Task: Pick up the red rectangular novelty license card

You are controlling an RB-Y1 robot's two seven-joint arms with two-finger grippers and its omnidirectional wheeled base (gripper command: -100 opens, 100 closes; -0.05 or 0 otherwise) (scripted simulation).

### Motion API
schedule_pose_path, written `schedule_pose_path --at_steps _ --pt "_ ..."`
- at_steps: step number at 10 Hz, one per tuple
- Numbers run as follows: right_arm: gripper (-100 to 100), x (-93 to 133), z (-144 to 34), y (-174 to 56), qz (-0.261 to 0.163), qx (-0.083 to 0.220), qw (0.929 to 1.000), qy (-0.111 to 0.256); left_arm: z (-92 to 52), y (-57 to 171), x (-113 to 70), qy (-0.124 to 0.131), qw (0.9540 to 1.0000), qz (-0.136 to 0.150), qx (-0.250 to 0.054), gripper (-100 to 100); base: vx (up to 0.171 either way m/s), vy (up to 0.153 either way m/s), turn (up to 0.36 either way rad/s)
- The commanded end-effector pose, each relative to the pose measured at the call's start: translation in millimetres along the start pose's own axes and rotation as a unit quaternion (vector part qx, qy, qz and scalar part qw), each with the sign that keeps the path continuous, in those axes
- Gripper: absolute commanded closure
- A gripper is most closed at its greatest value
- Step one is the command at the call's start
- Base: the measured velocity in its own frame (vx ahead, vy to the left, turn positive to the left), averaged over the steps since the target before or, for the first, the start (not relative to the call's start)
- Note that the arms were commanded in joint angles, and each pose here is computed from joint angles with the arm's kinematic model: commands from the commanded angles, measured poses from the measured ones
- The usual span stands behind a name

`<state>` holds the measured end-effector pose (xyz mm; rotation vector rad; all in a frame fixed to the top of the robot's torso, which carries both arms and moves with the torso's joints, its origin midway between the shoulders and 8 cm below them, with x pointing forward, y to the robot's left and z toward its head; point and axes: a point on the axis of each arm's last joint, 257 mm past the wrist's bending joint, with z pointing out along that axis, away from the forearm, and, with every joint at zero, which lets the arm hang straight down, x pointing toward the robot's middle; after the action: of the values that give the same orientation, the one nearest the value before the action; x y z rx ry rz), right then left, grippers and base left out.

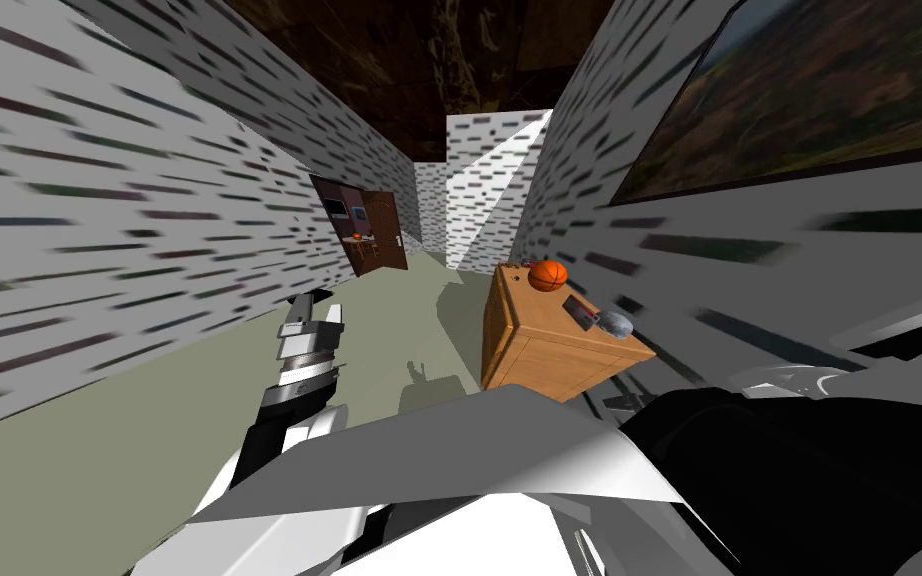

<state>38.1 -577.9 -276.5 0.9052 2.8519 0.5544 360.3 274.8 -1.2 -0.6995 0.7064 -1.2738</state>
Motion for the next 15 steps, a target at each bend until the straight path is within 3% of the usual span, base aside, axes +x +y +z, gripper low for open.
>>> schedule_pose_path --at_steps 1,2,3,4,5,7,8,9,10,13,15 --pt "-100 -8 -16.5 -6 -0.003 0.015 0.9999 -0.003 0.0 0 0.0 0.000 1.0000 0.000 0.000 0 0.127 -0.035 0.072" --pt "-100 -17 -39.9 -15 -0.004 0.037 0.9993 -0.009 0.0 0 0.0 0.000 1.0000 0.000 0.000 0 0.157 -0.057 0.122" --pt "-100 -19 -42.9 -15 -0.006 0.040 0.9991 -0.010 0.0 0 0.0 0.000 1.0000 0.000 0.000 0 0.123 -0.057 0.055" --pt "-100 -29 -68.2 -22 -0.009 0.063 0.9978 -0.016 0.0 0 0.0 0.000 1.0000 0.000 0.000 0 0.127 -0.034 0.094" --pt "-100 -29 -68.6 -22 -0.009 0.064 0.9978 -0.016 0.0 0 0.0 0.000 1.0000 0.000 0.000 0 0.098 -0.042 0.070" --pt "-100 -46 -111.9 -29 -0.014 0.101 0.9944 -0.026 0.0 0 0.0 0.000 1.0000 0.000 0.000 0 0.140 -0.080 0.145" --pt "-100 -49 -116.3 -29 -0.018 0.106 0.9939 -0.028 0.0 0 0.0 0.000 1.0000 0.000 0.000 0 0.150 -0.058 0.048" --pt "-100 -58 -137.5 -29 -0.022 0.124 0.9915 -0.033 0.0 0 0.0 0.000 1.0000 0.000 0.000 0 0.135 -0.055 0.050" --pt "-100 -58 -137.5 -29 -0.022 0.124 0.9915 -0.033 0.0 0 0.0 0.000 1.0000 0.000 0.000 0 0.100 -0.049 0.052" --pt "-100 -78 -187.2 -25 -0.034 0.166 0.9845 -0.045 0.0 0 0.0 0.000 1.0000 0.000 0.000 0 0.130 -0.074 0.102" --pt "-100 -78 -187.2 -25 -0.034 0.166 0.9845 -0.045 0.0 0 0.0 0.000 1.0000 0.000 0.000 0 0.056 -0.010 0.004"
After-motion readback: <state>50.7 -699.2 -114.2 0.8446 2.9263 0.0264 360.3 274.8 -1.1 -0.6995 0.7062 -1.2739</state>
